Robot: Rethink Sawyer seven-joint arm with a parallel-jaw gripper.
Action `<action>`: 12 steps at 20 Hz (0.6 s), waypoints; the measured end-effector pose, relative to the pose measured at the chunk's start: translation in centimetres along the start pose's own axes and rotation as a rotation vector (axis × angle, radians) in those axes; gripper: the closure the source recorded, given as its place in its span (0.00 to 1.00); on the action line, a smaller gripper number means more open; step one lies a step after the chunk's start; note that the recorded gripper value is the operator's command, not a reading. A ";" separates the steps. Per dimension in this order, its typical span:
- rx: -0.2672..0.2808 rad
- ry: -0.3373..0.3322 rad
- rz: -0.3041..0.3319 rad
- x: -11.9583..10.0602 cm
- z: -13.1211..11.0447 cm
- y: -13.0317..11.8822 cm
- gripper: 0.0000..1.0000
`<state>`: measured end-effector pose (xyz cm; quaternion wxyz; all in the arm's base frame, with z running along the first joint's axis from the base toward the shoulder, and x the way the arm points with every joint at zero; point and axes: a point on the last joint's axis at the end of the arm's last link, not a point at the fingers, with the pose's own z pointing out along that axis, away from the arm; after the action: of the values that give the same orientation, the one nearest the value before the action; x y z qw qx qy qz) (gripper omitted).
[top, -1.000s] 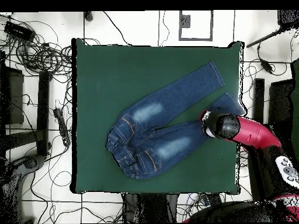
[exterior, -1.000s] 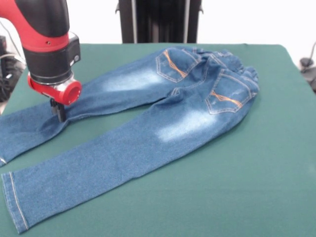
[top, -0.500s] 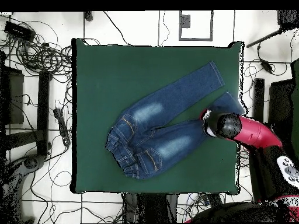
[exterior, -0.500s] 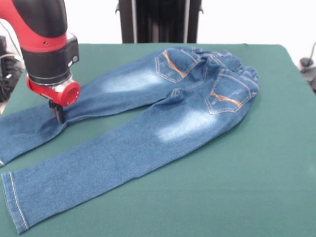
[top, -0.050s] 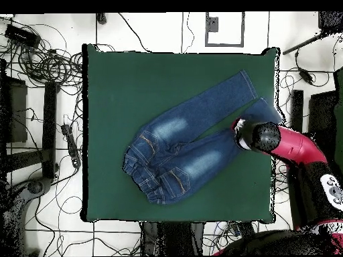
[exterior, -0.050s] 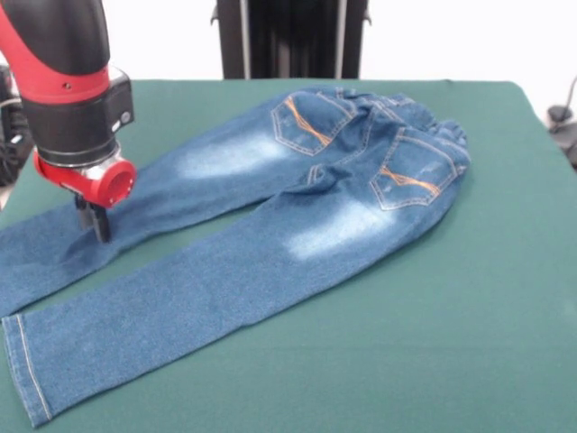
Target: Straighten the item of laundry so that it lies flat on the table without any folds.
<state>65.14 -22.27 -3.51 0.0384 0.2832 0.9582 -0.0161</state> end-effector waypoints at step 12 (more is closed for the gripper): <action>0.001 -0.030 0.004 -1.4 -1.0 -0.1 0.00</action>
<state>66.17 -23.07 -2.41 0.0527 0.2847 0.9569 -0.0206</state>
